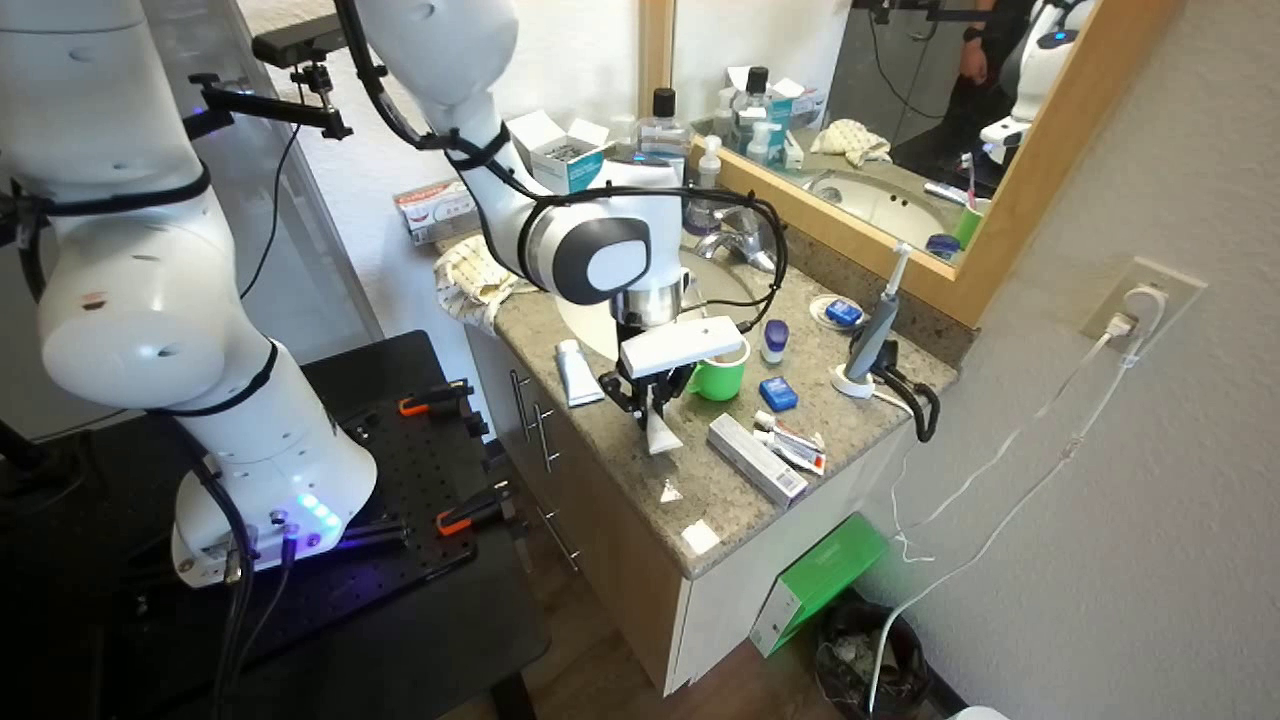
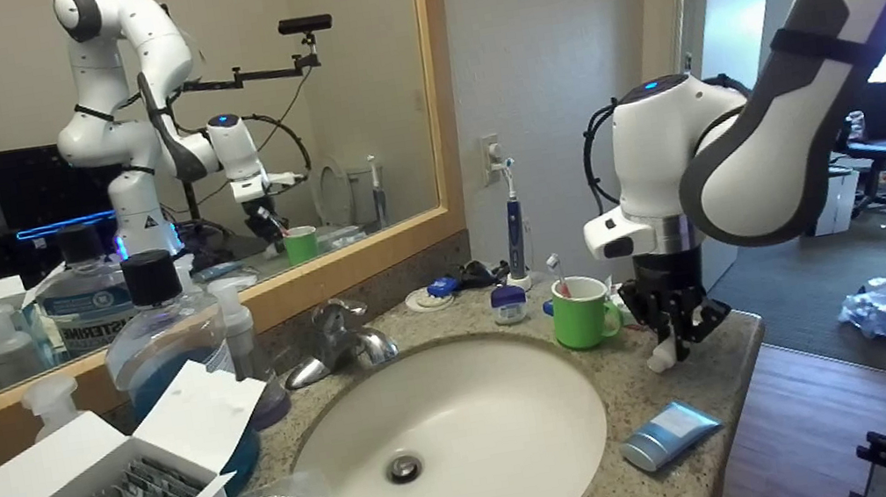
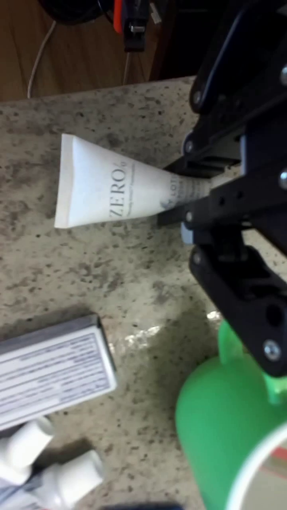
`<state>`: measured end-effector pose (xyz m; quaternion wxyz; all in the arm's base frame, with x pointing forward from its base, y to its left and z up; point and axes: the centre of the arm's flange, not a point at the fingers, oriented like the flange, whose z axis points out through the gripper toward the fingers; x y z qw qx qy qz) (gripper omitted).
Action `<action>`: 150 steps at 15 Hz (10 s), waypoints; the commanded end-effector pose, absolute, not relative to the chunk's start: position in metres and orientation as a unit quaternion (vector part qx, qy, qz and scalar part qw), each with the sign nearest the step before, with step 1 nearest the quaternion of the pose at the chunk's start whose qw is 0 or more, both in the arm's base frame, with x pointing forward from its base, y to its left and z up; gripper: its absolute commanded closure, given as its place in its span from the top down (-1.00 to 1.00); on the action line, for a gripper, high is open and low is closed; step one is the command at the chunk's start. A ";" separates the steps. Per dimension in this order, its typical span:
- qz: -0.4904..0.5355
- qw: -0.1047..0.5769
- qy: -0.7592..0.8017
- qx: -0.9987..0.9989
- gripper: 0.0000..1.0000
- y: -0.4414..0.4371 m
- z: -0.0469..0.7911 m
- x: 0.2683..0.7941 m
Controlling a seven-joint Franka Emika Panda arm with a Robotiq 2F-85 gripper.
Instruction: Put the white tube upright
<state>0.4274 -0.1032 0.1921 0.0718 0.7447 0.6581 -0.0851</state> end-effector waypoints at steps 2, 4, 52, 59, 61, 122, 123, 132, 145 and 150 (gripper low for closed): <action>-0.126 0.129 0.600 0.779 -0.81 -0.093 0.205 0.423; -0.150 0.158 0.582 0.783 -0.81 -0.088 0.210 0.426; -0.181 0.185 0.545 0.798 -0.85 -0.124 0.193 0.440; -0.189 0.256 0.544 0.776 -0.85 -0.096 0.210 0.430; -0.200 0.273 0.545 0.767 -0.85 -0.087 0.213 0.426; -0.485 0.451 0.431 0.613 -0.85 0.018 0.089 0.486; -0.488 0.450 0.432 0.611 -0.85 0.018 0.088 0.486; -0.500 0.451 0.430 0.601 -0.84 0.019 0.081 0.484; -0.522 0.451 0.431 0.582 -0.38 0.022 0.080 0.488; -0.529 0.450 0.432 0.576 -0.44 0.023 0.079 0.492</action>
